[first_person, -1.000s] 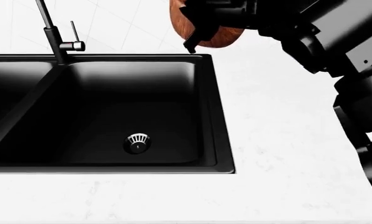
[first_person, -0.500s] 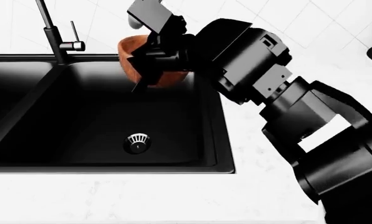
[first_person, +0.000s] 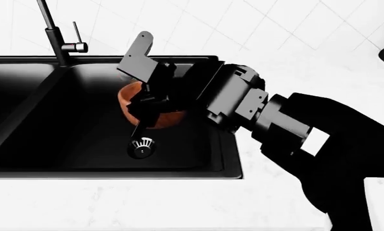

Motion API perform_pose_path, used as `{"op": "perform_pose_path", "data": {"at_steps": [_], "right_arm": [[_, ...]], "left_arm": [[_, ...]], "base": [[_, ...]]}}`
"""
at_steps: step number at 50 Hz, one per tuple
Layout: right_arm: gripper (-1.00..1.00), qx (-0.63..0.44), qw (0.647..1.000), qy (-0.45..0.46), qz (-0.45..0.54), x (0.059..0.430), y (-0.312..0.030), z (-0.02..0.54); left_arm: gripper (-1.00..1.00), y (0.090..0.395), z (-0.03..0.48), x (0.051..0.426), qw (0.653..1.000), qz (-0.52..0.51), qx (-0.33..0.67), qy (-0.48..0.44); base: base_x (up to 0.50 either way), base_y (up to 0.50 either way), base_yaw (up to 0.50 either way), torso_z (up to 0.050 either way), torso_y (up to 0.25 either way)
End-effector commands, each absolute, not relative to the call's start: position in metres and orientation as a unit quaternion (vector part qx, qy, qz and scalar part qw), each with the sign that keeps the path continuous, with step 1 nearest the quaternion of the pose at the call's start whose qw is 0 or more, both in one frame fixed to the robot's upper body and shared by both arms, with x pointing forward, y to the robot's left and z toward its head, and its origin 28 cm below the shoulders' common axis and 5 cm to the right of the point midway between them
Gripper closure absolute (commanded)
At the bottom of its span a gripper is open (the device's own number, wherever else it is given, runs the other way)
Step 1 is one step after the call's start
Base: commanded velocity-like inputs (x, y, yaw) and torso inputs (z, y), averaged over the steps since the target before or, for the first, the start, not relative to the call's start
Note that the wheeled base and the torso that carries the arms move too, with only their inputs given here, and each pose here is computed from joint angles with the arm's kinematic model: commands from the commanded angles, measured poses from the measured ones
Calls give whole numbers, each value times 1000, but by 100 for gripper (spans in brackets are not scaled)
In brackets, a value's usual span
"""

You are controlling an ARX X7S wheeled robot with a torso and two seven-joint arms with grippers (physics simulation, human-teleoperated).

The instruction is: Move the fresh-baked cupcake off the tray onto the counter, and place the bowl used for mixing into the sink.

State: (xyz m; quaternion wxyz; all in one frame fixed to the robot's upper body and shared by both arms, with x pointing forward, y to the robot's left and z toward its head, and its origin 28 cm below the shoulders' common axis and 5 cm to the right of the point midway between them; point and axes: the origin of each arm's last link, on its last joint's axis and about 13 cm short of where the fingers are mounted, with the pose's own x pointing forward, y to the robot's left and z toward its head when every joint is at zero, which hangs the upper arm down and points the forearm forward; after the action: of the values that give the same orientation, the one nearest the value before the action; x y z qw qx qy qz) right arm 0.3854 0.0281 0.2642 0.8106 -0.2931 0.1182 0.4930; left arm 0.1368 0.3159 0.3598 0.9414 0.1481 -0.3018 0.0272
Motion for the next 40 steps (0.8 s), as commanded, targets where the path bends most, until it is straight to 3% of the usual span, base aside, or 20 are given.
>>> {"op": "perform_pose_path", "data": {"at_steps": [1, 40], "right_arm": [[100, -304, 798, 139, 502, 381, 31, 253], [100, -263, 790, 189, 521, 372, 35, 227]], "left_arm": [[-100, 320, 355, 135, 943, 32, 145, -297], [-100, 322, 352, 132, 945, 36, 142, -293]], "base": [[0, 0, 0, 0, 0], [0, 0, 0, 0, 1]]}}
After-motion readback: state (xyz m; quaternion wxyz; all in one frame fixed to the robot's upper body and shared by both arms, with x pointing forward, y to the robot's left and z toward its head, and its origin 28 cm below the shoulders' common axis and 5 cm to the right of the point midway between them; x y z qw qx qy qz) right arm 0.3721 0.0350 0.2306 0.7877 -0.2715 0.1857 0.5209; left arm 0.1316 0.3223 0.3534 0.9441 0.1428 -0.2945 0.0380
